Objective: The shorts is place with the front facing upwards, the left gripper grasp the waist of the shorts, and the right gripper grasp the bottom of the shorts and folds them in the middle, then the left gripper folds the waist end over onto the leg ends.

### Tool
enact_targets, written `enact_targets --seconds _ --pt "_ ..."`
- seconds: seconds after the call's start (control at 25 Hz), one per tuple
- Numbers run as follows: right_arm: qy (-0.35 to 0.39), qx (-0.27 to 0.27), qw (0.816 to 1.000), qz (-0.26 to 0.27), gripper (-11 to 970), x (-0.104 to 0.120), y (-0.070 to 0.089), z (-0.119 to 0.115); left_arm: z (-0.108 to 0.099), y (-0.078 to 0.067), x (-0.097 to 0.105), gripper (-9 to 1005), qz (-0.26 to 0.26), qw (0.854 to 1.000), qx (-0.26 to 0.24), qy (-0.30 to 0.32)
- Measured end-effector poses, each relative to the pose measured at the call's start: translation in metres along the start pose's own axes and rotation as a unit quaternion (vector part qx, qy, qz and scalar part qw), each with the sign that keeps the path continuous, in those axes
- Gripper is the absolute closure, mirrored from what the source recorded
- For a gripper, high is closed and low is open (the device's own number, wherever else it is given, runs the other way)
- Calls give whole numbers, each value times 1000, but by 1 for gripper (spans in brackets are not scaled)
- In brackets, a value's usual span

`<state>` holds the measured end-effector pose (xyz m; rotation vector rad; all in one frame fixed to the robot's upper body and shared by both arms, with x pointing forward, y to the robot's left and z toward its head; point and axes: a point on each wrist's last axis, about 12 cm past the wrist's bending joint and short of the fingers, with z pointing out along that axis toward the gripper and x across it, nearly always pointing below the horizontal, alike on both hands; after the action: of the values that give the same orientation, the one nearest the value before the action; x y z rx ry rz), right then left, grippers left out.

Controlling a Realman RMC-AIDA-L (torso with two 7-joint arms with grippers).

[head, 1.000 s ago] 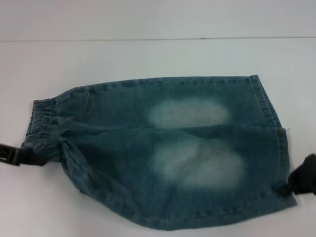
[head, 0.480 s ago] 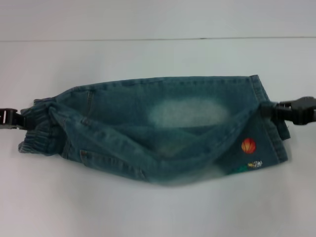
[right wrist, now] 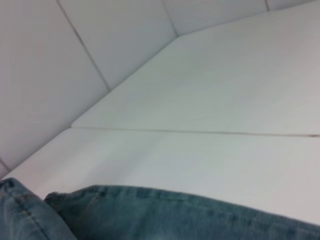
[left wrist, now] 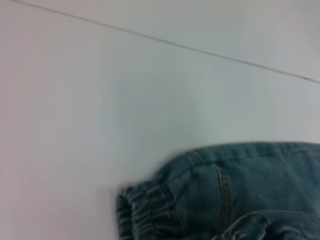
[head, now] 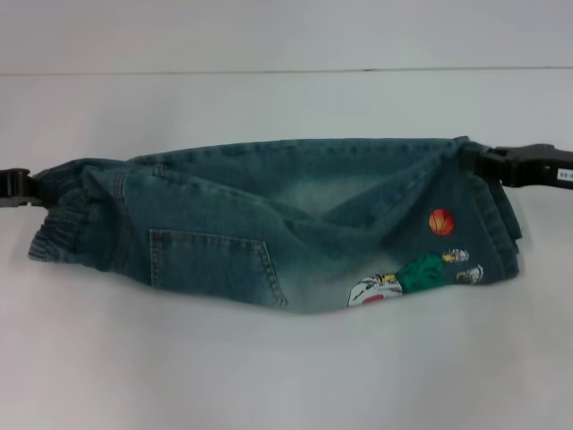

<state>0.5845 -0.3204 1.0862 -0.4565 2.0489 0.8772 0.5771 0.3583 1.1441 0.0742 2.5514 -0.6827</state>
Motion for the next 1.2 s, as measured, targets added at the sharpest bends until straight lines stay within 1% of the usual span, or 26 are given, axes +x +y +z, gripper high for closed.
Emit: enact_targets --seconds 0.08,0.24,0.36,0.48,0.72,0.92,1.2 --pt "-9 9 1000 0 895 -2 -1 3 2 2 -1 910 -3 1000 -8 -10" --pt "-24 57 998 2 893 -5 -8 13 5 7 -1 908 -12 999 -20 -22" --pt "-24 79 997 -7 891 -5 -8 24 8 11 0 906 -19 999 -30 -31" --pt "-19 88 996 -16 889 -5 -7 31 12 14 2 904 -26 998 -36 -35" --pt "-16 99 994 -34 886 -5 -6 42 15 16 3 901 -26 998 -41 -39" --pt "-26 114 992 -37 884 -7 -6 47 17 16 2 898 -25 997 -48 -48" --pt "-35 122 991 -40 880 -13 -4 56 22 13 -3 895 -7 997 -62 -52"
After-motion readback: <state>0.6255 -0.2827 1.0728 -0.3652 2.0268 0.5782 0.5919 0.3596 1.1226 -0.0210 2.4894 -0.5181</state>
